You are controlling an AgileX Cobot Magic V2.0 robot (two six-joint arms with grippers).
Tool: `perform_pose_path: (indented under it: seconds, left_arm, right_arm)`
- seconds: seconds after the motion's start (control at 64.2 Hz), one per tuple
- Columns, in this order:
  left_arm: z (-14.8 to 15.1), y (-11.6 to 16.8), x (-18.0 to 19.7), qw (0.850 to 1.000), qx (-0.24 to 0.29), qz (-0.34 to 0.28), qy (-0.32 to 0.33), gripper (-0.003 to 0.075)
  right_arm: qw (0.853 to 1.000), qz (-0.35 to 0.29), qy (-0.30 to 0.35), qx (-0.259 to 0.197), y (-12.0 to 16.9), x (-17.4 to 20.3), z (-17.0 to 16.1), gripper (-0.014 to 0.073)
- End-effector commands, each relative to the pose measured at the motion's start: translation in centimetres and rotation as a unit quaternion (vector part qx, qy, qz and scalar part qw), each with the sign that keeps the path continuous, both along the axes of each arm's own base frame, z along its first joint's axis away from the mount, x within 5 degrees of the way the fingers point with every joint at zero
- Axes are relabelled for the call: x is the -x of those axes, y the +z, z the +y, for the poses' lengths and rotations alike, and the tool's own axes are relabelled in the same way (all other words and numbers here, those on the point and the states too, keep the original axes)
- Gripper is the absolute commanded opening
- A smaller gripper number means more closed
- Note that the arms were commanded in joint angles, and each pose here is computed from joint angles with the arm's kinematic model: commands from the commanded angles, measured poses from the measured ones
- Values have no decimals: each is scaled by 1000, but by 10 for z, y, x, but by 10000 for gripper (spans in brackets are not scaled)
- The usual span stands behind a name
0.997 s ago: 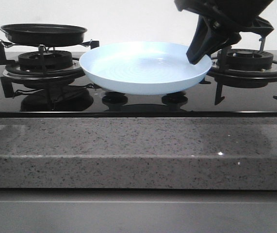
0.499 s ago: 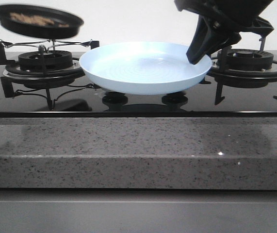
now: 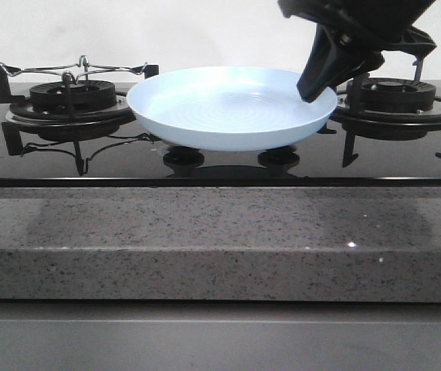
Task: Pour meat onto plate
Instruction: 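Lift the black pan with the left gripper toward the held plate, then tilt the pan with the left gripper, pouring meat onto the plate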
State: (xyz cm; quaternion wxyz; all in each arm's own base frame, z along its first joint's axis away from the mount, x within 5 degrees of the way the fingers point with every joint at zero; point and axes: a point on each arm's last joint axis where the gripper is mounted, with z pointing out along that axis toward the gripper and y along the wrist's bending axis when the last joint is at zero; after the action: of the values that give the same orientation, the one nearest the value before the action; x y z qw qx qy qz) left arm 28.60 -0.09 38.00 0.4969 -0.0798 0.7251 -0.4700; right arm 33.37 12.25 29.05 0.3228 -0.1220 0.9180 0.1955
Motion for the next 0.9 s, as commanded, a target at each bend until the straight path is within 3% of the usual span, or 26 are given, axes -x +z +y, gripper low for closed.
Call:
perform_pose_path:
  seconds: [0.0, 0.218, 0.452, 0.686, 0.888]
  left_arm:
    - [-19, 23, 19, 998, 30, -47, -22, 18]
    - [-57, 7, 28, 996, -8, -52, -68, 18]
    - [-88, 2, 30, 986, -103, -102, -78, 18]
    - [-109, 2, 37, 962, -181, -175, -109, 18]
    - [-121, 5, 44, 927, -244, -251, -135, 18]
  right_arm:
    - [999, -43, -6, -6, 19, 0, -2, -67]
    - [999, -43, -6, -6, 19, 0, -2, -67]
    - [999, -43, -6, -6, 19, 0, -2, -67]
    - [999, -43, -6, -6, 19, 0, -2, -67]
    - [999, -43, -6, -6, 19, 0, -2, -67]
